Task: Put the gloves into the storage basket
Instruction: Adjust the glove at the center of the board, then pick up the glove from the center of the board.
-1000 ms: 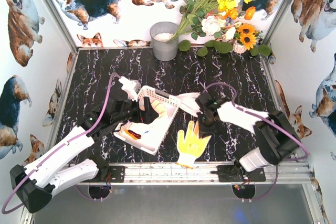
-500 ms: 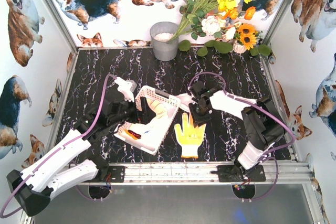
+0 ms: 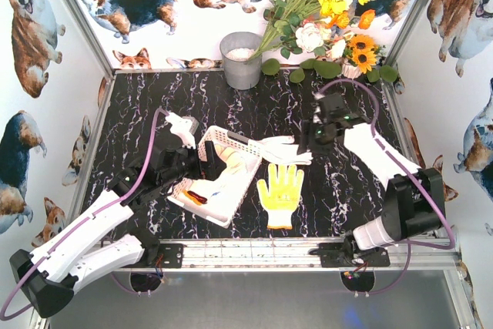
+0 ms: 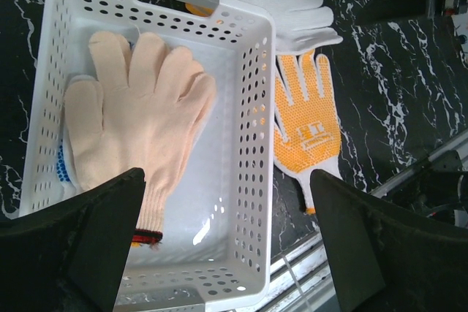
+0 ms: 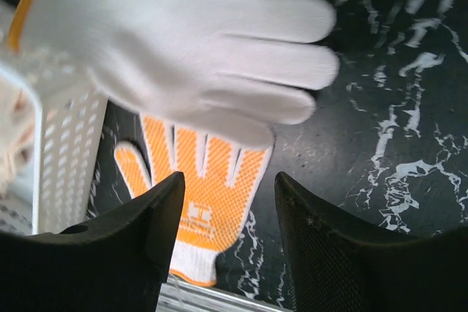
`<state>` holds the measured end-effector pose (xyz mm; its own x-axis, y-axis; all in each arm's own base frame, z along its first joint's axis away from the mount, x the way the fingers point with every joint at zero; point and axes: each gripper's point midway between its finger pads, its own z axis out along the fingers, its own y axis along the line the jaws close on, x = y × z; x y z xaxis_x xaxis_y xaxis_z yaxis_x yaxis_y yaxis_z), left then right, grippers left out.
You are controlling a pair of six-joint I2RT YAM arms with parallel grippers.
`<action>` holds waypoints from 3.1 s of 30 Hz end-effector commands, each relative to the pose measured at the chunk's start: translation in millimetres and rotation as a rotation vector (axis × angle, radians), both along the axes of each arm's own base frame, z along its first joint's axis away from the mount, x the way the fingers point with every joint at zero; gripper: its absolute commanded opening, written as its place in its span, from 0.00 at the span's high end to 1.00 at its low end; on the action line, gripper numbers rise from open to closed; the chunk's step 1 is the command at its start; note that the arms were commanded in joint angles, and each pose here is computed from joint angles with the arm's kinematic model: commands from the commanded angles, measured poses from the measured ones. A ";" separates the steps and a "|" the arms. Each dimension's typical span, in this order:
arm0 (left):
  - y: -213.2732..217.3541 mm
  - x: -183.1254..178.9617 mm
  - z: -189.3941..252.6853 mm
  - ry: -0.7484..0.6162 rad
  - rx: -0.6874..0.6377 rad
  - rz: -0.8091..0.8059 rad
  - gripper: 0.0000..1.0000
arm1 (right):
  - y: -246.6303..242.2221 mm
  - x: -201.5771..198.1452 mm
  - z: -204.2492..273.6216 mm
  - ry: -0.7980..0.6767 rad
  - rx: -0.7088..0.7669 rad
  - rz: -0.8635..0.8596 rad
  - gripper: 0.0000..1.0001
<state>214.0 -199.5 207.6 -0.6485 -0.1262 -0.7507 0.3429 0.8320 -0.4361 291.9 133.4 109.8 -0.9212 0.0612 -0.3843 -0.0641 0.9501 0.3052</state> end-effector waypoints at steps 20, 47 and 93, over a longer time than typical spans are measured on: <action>3.1 17.4 20.1 -0.088 0.041 0.033 0.09 | 4.8 32.7 -73.5 0.204 0.346 -0.532 0.54; -90.4 16.9 122.5 -0.312 -0.216 -0.411 0.10 | 49.6 -37.3 245.8 -0.342 0.677 0.189 1.00; -172.2 -1.2 18.9 -0.207 -0.091 -0.340 1.00 | 18.2 -36.7 193.7 -0.222 0.622 -0.271 0.39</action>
<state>208.8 -377.8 223.1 -0.4939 0.0040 -0.8695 0.7126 0.5749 -0.4021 244.2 170.1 335.0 -0.7855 0.4788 -0.3921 -0.1096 0.5159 0.8496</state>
